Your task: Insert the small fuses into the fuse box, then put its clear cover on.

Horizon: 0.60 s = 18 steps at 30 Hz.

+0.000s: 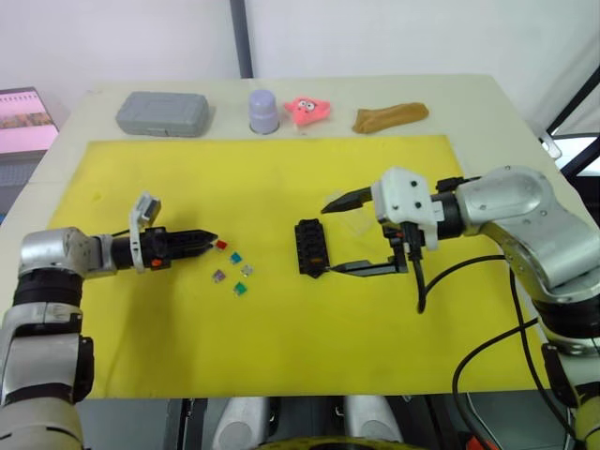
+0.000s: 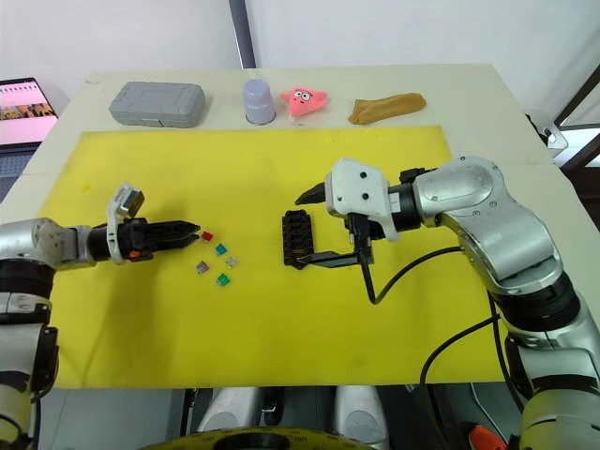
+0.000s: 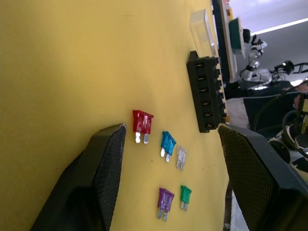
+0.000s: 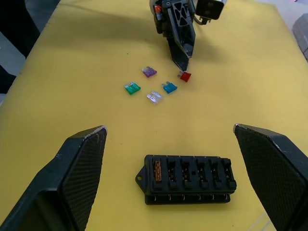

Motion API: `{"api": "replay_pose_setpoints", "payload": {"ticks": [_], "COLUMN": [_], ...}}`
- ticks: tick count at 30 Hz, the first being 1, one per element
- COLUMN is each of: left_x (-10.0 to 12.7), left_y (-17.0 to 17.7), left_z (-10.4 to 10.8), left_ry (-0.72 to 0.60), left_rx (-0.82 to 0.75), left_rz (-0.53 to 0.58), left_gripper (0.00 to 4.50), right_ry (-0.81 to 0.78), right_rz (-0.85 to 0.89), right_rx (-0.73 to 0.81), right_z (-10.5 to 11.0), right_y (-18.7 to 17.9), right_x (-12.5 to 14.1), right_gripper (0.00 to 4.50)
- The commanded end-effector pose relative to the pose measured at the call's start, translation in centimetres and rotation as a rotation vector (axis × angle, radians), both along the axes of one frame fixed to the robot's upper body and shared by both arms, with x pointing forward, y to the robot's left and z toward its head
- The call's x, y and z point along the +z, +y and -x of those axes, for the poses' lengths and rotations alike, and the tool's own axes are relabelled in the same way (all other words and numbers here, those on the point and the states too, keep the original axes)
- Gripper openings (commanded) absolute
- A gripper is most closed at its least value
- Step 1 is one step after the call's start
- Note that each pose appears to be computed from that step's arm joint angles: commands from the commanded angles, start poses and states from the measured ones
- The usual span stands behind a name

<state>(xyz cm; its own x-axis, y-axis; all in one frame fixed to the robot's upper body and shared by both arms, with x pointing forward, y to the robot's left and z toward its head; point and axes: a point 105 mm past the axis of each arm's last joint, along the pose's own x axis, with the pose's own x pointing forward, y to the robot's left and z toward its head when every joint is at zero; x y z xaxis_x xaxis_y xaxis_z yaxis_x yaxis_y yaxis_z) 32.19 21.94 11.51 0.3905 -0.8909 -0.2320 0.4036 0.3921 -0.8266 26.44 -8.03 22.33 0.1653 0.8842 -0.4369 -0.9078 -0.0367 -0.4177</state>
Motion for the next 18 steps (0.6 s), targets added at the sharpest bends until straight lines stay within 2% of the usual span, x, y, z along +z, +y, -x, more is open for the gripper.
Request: {"api": "replay_pose_setpoints", "payload": {"ticks": [1,12,15,18], "left_x": [0.0,-1.2,-1.5,-1.7], "left_y": [-0.9,-1.5,-1.1,-0.8], "left_z": [-0.4,-0.7,-0.7,-0.7], "left_ry": [-0.009,-0.004,-0.003,-0.002], "left_rx": [-0.027,-0.045,-0.036,-0.028], "left_rz": [-0.004,-0.041,-0.052,-0.064], "left_gripper": [3.23,3.23,2.43,2.43], "right_ry": [-0.038,-0.042,-0.044,-0.047], "right_rz": [-0.002,0.007,0.007,0.006], "right_rx": [0.013,0.0,0.0,0.001], "right_z": [0.6,0.6,0.6,0.5], "right_y": [0.1,0.0,0.0,0.1], "right_x": [0.7,0.8,0.8,0.9], "right_gripper": [4.5,4.5,4.5,4.5]}}
